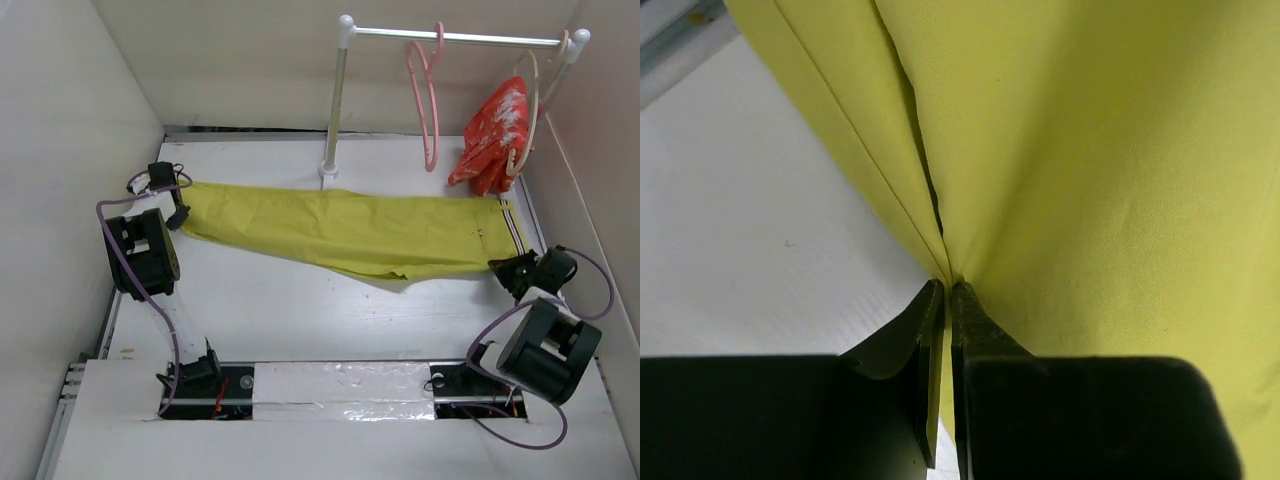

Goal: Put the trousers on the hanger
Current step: Fold the trousers at the center of the board.

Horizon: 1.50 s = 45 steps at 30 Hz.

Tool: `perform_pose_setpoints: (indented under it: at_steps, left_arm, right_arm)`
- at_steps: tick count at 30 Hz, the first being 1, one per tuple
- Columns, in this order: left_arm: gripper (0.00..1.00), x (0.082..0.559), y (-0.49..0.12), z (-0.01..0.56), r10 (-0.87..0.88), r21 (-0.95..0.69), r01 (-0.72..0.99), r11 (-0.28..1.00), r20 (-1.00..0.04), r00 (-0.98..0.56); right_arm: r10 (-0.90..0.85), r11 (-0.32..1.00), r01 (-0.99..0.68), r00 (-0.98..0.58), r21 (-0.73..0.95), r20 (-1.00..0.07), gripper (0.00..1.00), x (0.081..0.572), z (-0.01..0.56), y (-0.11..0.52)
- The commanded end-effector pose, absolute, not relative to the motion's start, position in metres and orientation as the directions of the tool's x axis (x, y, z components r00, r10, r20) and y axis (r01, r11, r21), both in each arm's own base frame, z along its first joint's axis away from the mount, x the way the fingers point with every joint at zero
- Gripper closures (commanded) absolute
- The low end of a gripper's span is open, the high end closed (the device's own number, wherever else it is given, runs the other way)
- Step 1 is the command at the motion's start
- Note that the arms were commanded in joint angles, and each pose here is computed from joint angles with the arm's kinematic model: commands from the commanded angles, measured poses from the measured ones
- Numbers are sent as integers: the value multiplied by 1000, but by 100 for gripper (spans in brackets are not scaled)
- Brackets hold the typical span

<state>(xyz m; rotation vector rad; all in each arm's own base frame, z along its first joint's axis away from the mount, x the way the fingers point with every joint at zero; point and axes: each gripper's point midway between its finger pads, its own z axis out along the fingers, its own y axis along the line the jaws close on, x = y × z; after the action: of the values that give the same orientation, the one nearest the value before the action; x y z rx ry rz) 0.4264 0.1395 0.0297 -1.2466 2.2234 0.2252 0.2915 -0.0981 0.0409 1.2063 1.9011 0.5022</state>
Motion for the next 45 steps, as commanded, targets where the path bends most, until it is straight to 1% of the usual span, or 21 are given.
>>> perform_pose_setpoints:
  at_steps: [1, 10, 11, 13, 14, 15, 16, 17, 18, 22, 24, 27, 28, 31, 32, 34, 36, 37, 38, 41, 45]
  left_arm:
    - [100, 411, 169, 64, -651, -24, -860, 511, -664, -368]
    - [100, 315, 160, 79, -636, 70, -889, 452, -674, -376]
    - [100, 304, 159, 88, -634, 71, -897, 436, -684, -362]
    - [100, 291, 157, 88, -640, 70, -905, 419, -685, -350]
    - [100, 291, 155, 98, -636, 43, -903, 427, -695, -334]
    - [94, 291, 154, 102, -638, 28, -901, 433, -697, -328]
    - [59, 294, 147, 109, -641, -14, -885, 466, -694, -327]
    - [41, 299, 144, 115, -642, -50, -872, 487, -698, -318]
    - [26, 303, 135, 126, -650, -113, -848, 518, -696, -305]
    - [26, 318, 106, 153, -640, -262, -745, 614, -718, -275]
    - [29, 326, 79, 172, -606, -310, -659, 685, -745, -279]
    - [53, 335, 28, 193, -588, -389, -519, 761, -752, -298]
    - [71, 335, 11, 197, -586, -413, -471, 779, -746, -316]
    - [92, 331, -52, 210, -580, -501, -293, 814, -726, -370]
    - [96, 329, -67, 216, -584, -532, -242, 811, -723, -368]
    - [100, 315, -107, 203, -566, -568, -145, 810, -694, -445]
    - [100, 306, -129, 188, -546, -577, -98, 811, -685, -482]
    - [100, 302, -135, 182, -536, -568, -95, 817, -688, -489]
    - [100, 294, -156, 175, -499, -560, -47, 827, -693, -520]
    - [100, 279, -175, 152, -449, -520, -32, 854, -703, -551]
    - [100, 261, -168, 112, -411, -464, -64, 884, -702, -581]
  right_arm:
    - [835, 515, 569, -162, 641, -526, 100, 281, 62, -115]
    - [781, 558, 572, -119, 601, -613, 100, 233, 104, -113]
    - [774, 562, 574, -112, 595, -623, 96, 229, 107, -113]
    - [760, 567, 577, -91, 587, -644, 70, 225, 110, -112]
    - [740, 577, 576, -69, 579, -669, 42, 223, 117, -115]
    - [747, 561, 601, -73, 569, -660, 31, 219, 106, -115]
    - [744, 553, 620, -68, 556, -664, 23, 217, 101, -119]
    - [745, 551, 624, -68, 554, -663, 15, 218, 98, -121]
    - [767, 540, 632, -98, 555, -634, 15, 218, 88, -119]
    - [812, 494, 677, -137, 545, -567, 14, 219, 69, -123]
    - [823, 474, 682, -118, 557, -556, 14, 220, 64, -130]
    - [842, 454, 673, -108, 584, -529, 17, 227, 53, -130]
    - [851, 430, 689, -93, 584, -517, 17, 227, 50, -133]
    - [850, 417, 687, -62, 595, -524, 22, 236, 55, -145]
    - [858, 413, 690, -75, 595, -509, 28, 239, 52, -146]
    - [851, 422, 668, -58, 614, -522, 39, 246, 56, -150]
    - [845, 434, 653, -55, 621, -532, 56, 249, 57, -150]
    - [832, 470, 634, -86, 614, -548, 72, 252, 58, -145]
    - [823, 523, 577, -148, 628, -549, 100, 262, 63, -126]
    - [717, 692, 382, -261, 613, -646, 100, 281, 102, -60]
    - [594, 804, 220, -311, 552, -742, 100, 271, 142, 6]
